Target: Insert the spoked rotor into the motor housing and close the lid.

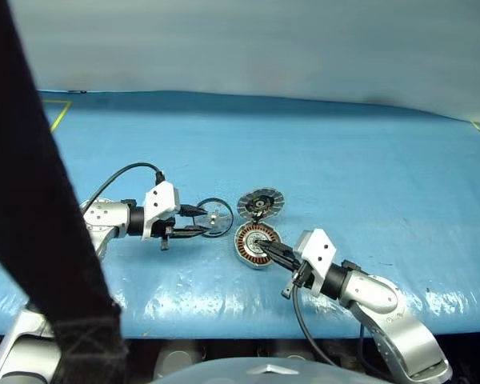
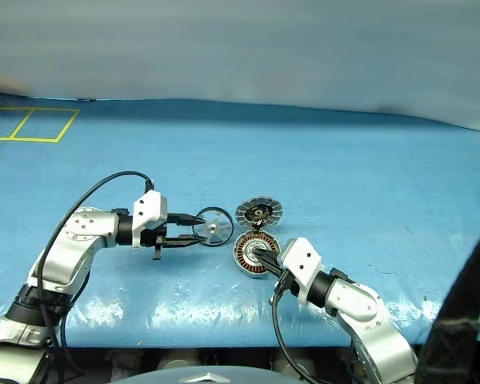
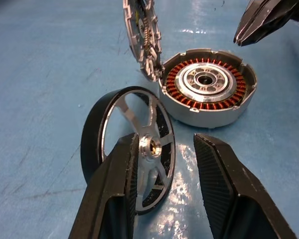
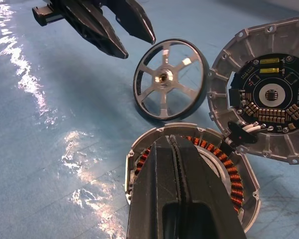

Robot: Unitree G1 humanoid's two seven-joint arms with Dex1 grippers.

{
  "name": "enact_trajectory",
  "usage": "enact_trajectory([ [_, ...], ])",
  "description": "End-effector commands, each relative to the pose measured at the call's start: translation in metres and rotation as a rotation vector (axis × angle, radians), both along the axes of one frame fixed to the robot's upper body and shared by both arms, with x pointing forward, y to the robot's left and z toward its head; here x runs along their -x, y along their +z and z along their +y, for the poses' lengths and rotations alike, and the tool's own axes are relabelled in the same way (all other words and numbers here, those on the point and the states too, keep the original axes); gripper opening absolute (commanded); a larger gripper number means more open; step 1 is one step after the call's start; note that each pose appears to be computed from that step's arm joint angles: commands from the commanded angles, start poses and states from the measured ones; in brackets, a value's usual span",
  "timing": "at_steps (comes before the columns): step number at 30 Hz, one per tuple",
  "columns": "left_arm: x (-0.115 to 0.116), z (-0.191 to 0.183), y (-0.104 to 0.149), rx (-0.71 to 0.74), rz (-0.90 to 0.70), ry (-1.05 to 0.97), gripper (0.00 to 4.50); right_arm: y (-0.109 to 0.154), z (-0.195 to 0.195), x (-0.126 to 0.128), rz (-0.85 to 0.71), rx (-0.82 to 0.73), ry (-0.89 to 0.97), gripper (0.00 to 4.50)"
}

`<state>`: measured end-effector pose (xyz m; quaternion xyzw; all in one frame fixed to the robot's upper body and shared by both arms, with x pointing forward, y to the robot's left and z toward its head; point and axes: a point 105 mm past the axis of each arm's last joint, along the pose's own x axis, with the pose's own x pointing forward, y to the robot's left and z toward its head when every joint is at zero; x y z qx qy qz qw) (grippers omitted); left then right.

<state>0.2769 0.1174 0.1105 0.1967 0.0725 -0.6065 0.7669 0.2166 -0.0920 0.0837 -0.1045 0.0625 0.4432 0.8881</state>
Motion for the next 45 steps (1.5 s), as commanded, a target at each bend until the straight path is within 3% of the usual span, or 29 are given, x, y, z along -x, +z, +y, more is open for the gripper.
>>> enact_trajectory([
  [1, -0.001, 0.003, -0.007, -0.068, -0.035, 0.017, 1.81, 0.01, -0.001, -0.002, -0.042, 0.003, -0.001, 0.0],
  [6, -0.019, 0.024, -0.009, -0.182, -0.119, 0.099, 1.81, 0.003, -0.002, -0.001, -0.032, 0.039, 0.008, 0.0],
  [9, -0.032, 0.027, 0.009, -0.101, -0.15, 0.164, 1.81, 0.001, -0.001, -0.001, -0.027, 0.048, 0.015, 0.0],
  [13, -0.033, 0.019, 0.054, 0.094, -0.171, 0.133, 1.81, 0.0, 0.001, -0.002, -0.031, 0.049, 0.016, 0.0],
  [16, -0.033, 0.018, 0.066, 0.063, -0.194, 0.082, 1.81, -0.002, 0.002, -0.001, -0.03, 0.054, 0.022, 0.0],
  [27, -0.088, 0.003, 0.022, -0.275, -0.147, 0.119, 1.81, -0.005, 0.009, -0.005, -0.042, 0.054, 0.023, 0.0],
  [32, -0.087, -0.021, 0.016, -0.301, -0.145, -0.051, 1.81, -0.008, 0.007, -0.002, -0.038, 0.055, -0.004, 0.0],
  [36, -0.099, -0.025, 0.012, -0.337, -0.175, -0.05, 1.81, -0.011, 0.007, 0.001, -0.035, 0.061, -0.028, 0.0],
  [45, -0.086, -0.023, 0.013, -0.404, -0.171, -0.208, 1.81, -0.018, 0.005, 0.006, -0.023, 0.072, -0.051, 0.0],
])
